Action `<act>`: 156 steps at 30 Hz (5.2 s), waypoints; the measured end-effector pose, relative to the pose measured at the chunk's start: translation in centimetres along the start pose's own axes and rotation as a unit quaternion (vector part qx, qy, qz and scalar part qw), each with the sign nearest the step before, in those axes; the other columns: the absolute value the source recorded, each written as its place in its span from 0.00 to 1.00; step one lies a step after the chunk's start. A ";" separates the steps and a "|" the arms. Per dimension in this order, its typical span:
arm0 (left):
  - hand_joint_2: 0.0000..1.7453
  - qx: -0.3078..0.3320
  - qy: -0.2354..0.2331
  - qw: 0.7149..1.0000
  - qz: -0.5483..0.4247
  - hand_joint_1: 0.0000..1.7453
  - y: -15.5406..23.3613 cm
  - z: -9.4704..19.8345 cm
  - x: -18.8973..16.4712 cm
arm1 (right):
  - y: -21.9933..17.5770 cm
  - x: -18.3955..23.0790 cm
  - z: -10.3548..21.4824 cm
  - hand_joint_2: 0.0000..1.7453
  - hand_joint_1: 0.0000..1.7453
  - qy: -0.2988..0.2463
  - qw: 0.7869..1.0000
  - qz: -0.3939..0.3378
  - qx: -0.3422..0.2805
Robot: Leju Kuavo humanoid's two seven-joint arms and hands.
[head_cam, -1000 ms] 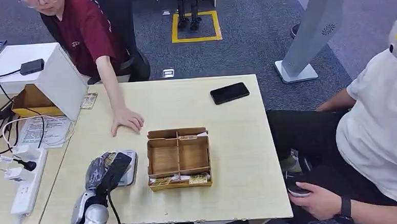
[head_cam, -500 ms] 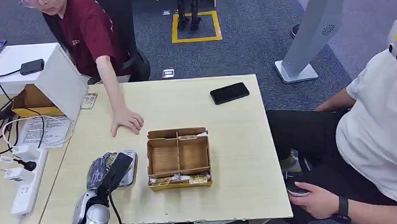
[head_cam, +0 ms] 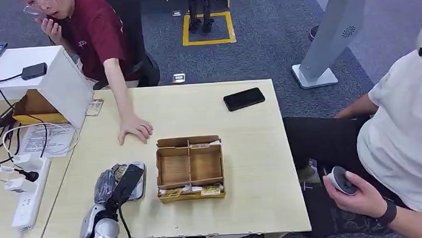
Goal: Pass the card to the sensor for recognition and then transmit it.
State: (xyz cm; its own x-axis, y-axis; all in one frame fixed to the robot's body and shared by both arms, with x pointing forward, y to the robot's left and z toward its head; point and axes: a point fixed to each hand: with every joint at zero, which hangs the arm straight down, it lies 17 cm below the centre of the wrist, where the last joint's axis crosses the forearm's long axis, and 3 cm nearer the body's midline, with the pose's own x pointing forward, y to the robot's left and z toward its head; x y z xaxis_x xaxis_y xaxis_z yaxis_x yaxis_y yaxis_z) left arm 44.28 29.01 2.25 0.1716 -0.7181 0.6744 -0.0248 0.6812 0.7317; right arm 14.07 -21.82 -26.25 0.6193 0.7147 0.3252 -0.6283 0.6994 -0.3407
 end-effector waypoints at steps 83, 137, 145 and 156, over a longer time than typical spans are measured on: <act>1.00 0.282 -0.135 0.945 0.096 0.00 28.1 -8.3 16.1 | -0.2 2.9 -0.4 0.00 0.00 -0.026 0.998 0.062 0.015; 1.00 0.037 -0.412 0.883 -0.223 0.00 -5.4 16.2 20.3 | 0.2 -3.3 0.5 0.00 0.00 0.049 0.998 -0.025 -0.011; 1.00 -0.006 -0.399 0.887 -0.231 0.00 -8.7 16.2 18.6 | 0.0 -3.2 0.4 0.00 0.00 0.044 0.999 -0.022 -0.012; 1.00 -0.046 -0.373 0.883 -0.280 0.00 -12.7 15.2 15.4 | 0.0 -3.1 0.4 0.00 0.00 0.043 0.999 -0.020 -0.011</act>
State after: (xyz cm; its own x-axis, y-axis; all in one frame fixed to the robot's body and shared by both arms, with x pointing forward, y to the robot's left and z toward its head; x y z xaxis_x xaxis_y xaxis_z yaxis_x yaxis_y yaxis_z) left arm 32.22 7.16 4.89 -0.5665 -0.8165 0.1116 -0.0563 0.1734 0.9832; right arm 12.00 -24.03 -26.88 0.6820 0.6827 0.2624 -0.5925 0.7261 -0.3490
